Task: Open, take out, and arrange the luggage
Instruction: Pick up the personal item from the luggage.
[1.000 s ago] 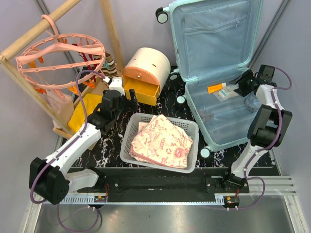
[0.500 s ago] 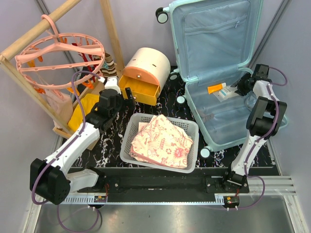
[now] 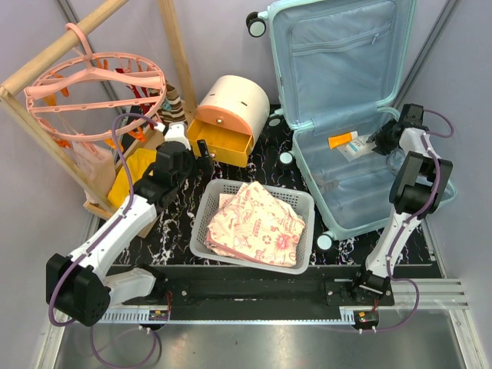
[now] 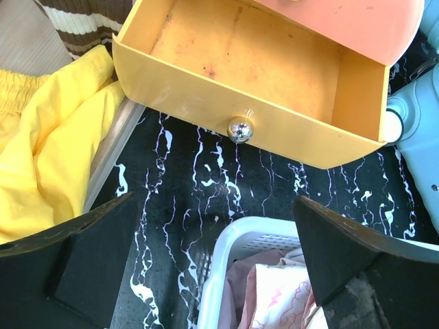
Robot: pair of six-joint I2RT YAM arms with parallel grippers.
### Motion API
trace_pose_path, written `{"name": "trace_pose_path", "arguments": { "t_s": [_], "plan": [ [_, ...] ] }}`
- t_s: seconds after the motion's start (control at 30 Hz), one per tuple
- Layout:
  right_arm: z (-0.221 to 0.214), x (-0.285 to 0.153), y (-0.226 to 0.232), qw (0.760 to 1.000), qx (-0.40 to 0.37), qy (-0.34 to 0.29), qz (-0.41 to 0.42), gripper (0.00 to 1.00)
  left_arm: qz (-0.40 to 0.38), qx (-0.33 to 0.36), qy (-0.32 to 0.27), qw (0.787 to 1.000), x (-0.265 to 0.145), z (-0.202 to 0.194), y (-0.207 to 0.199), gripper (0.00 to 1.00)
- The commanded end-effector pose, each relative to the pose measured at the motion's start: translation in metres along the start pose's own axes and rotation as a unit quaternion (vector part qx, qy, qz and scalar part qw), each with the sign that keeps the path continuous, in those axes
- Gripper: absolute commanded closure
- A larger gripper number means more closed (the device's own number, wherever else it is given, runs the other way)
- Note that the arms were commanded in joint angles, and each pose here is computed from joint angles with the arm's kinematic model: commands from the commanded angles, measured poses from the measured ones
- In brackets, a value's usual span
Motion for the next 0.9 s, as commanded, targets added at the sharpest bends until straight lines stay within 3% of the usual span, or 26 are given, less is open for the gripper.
{"name": "trace_pose_path", "arguments": {
  "t_s": [0.0, 0.13, 0.17, 0.23, 0.27, 0.53, 0.63, 0.73, 0.77, 0.87],
  "plan": [
    [-0.002, 0.013, 0.007, 1.0, 0.008, 0.016, 0.017, 0.56, -0.015, -0.01, -0.051, 0.999, -0.013, 0.038, -0.008, 0.01],
    [-0.011, 0.015, 0.004, 0.999, 0.008, 0.03, 0.019, 0.68, -0.017, -0.006, -0.052, 0.998, -0.014, 0.04, -0.009, 0.01],
    [-0.012, 0.011, 0.003, 0.999, 0.005, 0.029, 0.018, 0.82, -0.017, -0.008, -0.053, 0.998, -0.014, 0.04, -0.009, 0.01],
    [-0.009, 0.003, 0.005, 1.0, -0.007, 0.021, 0.02, 0.98, -0.018, -0.008, -0.054, 0.998, -0.015, 0.041, -0.01, 0.01],
    [-0.002, -0.01, 0.008, 1.0, -0.014, 0.004, 0.017, 1.0, -0.019, -0.007, -0.055, 0.998, -0.015, 0.043, -0.01, 0.01],
    [0.05, -0.117, 0.047, 0.983, -0.096, -0.145, 0.052, 1.0, -0.055, 0.015, -0.072, 0.996, -0.02, 0.066, -0.026, 0.01],
    [0.047, -0.148, 0.056, 0.977, -0.096, -0.174, 0.082, 1.0, -0.081, 0.017, -0.073, 0.994, -0.022, 0.072, -0.037, 0.01],
    [0.027, -0.169, 0.062, 0.974, -0.083, -0.173, 0.124, 1.0, -0.113, 0.013, -0.067, 0.991, -0.024, 0.074, -0.05, 0.01],
    [0.005, -0.166, 0.062, 0.975, -0.081, -0.143, 0.15, 1.0, -0.126, 0.014, -0.064, 0.99, -0.024, 0.074, -0.056, 0.01],
    [-0.027, -0.199, 0.105, 0.939, -0.137, -0.112, 0.294, 1.0, -0.198, -0.001, -0.061, 0.978, -0.036, 0.093, -0.09, 0.01]
  ]
}}
Point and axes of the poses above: each gripper's point midway between its finger pads, its own x axis out along the fingers, its own y axis along the line the jaws close on, z = x × y, the point moved 1 cm from there along -x, back along the fingers, and after that the axes turned 2 degrees about x, right-handed, at the moved point
